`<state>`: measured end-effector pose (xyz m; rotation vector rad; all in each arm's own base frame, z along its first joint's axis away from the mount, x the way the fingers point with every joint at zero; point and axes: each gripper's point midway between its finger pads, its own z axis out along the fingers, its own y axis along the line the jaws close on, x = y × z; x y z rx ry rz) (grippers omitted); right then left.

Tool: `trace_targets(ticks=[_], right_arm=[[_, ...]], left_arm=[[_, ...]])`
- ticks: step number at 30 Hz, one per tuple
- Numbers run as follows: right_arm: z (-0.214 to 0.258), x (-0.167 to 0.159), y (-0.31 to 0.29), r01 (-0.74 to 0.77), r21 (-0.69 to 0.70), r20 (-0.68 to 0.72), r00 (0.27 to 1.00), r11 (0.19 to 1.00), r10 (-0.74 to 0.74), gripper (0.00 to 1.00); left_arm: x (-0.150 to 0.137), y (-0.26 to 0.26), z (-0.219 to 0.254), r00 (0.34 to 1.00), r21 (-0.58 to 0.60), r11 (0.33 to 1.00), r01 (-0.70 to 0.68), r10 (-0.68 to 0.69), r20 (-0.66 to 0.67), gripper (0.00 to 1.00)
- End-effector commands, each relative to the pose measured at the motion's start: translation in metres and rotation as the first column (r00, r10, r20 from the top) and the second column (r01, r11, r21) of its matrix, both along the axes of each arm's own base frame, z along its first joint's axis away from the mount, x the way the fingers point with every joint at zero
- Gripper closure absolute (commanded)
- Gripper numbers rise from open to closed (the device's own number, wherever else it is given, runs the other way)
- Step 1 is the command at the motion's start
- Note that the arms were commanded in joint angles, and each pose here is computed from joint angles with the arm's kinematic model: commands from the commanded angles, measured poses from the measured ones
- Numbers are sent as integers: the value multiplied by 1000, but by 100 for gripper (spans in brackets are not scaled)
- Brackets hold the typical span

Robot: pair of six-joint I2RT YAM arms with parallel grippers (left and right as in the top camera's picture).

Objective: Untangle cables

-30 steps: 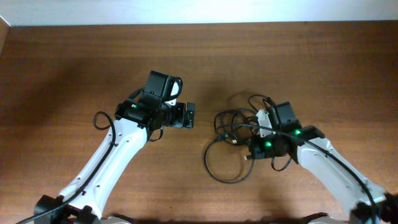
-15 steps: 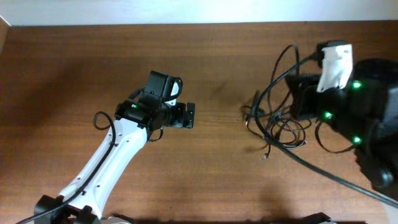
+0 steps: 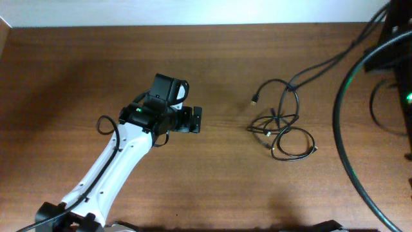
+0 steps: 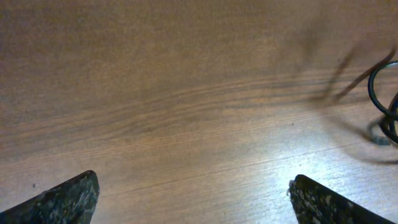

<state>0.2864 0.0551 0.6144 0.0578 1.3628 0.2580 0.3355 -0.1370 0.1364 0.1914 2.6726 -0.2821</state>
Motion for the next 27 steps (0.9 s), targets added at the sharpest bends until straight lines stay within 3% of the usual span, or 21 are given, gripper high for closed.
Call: trace_targets(ticks=[1, 2, 4, 7, 10, 12, 14, 17, 18, 21, 23, 27], right_arm=[[-58, 5, -23, 136, -105, -228, 961, 985, -157, 96], [-87, 4, -30, 159, -161, -331, 921, 974, -205, 96], [-100, -1, -54, 274, -215, -369, 866, 937, -338, 96], [-73, -23, -93, 487, -200, -268, 807, 850, -526, 96], [-50, -42, -79, 386, 8, -212, 902, 923, -375, 96], [-65, -41, -76, 373, 21, -269, 896, 928, -354, 96], [-114, -22, -70, 398, 32, -447, 826, 917, -343, 96], [-170, 19, -46, 340, -61, -618, 725, 938, -303, 96], [-207, 52, -19, 253, -74, -708, 667, 965, -230, 96], [-263, 87, 33, 71, 3, -835, 549, 997, -36, 96], [-277, 83, 54, -9, 79, -871, 486, 997, 73, 96], [-277, 46, 48, -21, 78, -904, 420, 997, 80, 96]], left_arm=[[0, 2, 7, 1000, -5, 1000, -14, 14, 19, 1], [0, 2, 7, 1000, -5, 1000, -14, 14, 19, 1], [0, 2, 7, 1000, -5, 1000, -14, 14, 19, 1], [0, 2, 7, 1000, -5, 1000, -14, 14, 19, 1], [0, 2, 7, 1000, -5, 1000, -15, 15, 19, 1], [0, 2, 7, 1000, -5, 1000, -14, 14, 19, 1], [0, 2, 7, 1000, -5, 1000, -14, 14, 19, 1], [0, 2, 7, 1000, -5, 1000, -14, 14, 19, 1], [0, 2, 7, 1000, -6, 1000, -14, 14, 19, 1], [0, 2, 7, 1000, -6, 1000, -14, 14, 19, 1], [0, 2, 7, 1000, -5, 1000, -14, 14, 19, 1], [0, 2, 7, 1000, -5, 1000, -14, 14, 19, 1]])
